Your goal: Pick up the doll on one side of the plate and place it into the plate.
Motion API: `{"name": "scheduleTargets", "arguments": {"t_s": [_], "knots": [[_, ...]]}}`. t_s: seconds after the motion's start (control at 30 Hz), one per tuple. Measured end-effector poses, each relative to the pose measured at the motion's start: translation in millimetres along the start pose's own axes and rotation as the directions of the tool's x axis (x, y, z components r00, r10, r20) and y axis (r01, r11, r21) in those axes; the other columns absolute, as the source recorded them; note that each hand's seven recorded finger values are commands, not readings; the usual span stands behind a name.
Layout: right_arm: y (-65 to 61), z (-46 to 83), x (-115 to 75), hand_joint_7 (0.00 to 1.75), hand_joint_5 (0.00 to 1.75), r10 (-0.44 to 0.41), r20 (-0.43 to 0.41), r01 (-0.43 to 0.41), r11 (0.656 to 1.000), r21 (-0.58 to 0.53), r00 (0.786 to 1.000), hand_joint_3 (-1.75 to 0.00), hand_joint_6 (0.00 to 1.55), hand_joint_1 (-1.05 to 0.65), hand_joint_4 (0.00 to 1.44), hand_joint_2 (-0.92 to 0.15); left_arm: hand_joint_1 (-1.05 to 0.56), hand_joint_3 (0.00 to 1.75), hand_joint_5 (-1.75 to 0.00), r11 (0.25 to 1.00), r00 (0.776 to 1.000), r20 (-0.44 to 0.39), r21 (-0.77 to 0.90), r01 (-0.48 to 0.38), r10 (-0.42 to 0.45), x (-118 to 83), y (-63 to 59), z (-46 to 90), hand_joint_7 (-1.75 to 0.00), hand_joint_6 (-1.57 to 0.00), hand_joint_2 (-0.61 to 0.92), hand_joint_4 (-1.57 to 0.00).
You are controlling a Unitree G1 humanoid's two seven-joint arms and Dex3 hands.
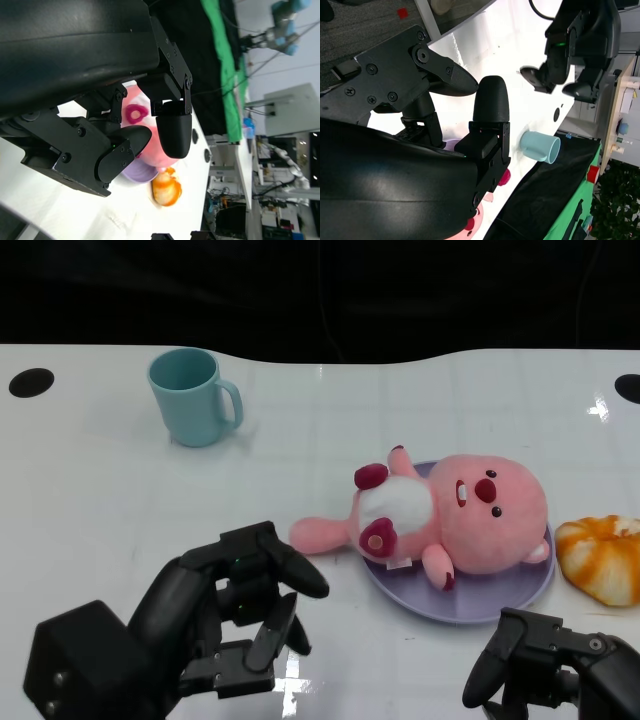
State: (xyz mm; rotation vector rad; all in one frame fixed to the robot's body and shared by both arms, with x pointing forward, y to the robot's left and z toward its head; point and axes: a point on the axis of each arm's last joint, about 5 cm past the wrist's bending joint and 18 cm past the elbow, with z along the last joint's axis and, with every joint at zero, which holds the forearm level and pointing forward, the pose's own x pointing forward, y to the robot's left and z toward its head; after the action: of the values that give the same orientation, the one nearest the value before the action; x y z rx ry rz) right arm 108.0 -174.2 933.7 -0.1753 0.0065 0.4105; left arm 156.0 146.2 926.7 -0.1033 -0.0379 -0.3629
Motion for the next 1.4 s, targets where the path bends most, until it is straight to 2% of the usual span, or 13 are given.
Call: {"name": "scheduleTargets", "arguments": {"t_s": [0.23,0.43,0.63,0.83,1.03,1.4], "knots": [[0.0,0.0,0.0,1.37,1.71,0.000,0.000,0.000,1.000,0.000,1.000,-0.99,0.61,-0.25,0.65,-0.59,-0.13,1.26,-1.75,0.996,0.994,-0.107,-0.091,0.015,-0.024,-10,3.0,6.9,-1.57,-0.72,0.49,-0.83],[-0.3,0.1,-0.1,1.36,1.70,0.001,0.002,-0.001,1.000,-0.002,1.000,-0.98,0.61,-0.26,0.66,-0.59,-0.13,1.27,-1.75,0.990,0.981,-0.192,-0.141,0.012,-0.039,-15,6.2,3.4,-1.57,-0.72,0.48,-0.83],[-0.5,0.2,-0.4,1.36,1.69,0.000,0.008,0.000,1.000,-0.005,1.000,-0.99,0.61,-0.23,0.66,-0.58,-0.15,1.32,-1.75,0.985,0.971,-0.233,-0.174,0.013,-0.054,-16,12.9,-2.1,-1.65,-0.70,0.47,-0.86],[-0.1,-0.6,-1.8,1.36,1.70,0.000,0.002,0.000,1.000,-0.002,1.000,-1.01,0.61,-0.23,0.65,-0.57,-0.16,1.32,-1.75,0.970,0.963,-0.253,-0.240,0.035,-0.097,-16,20.1,-9.3,-1.68,-0.70,0.45,-0.86],[0.4,0.3,-3.3,1.38,1.72,-0.001,0.003,0.001,1.000,-0.002,1.000,-1.01,0.61,-0.22,0.65,-0.57,-0.19,1.31,-1.75,0.967,0.959,-0.257,-0.250,0.054,-0.120,-13,25.0,-10.8,-1.68,-0.70,0.43,-0.87],[0.6,0.2,-4.5,1.40,1.72,-0.003,0.001,0.003,1.000,-0.002,1.000,-1.04,0.60,-0.19,0.65,-0.56,-0.19,1.32,-1.75,0.965,0.956,-0.260,-0.251,0.071,-0.138,-13,25.0,-11.7,-1.67,-0.70,0.42,-0.86]]}}
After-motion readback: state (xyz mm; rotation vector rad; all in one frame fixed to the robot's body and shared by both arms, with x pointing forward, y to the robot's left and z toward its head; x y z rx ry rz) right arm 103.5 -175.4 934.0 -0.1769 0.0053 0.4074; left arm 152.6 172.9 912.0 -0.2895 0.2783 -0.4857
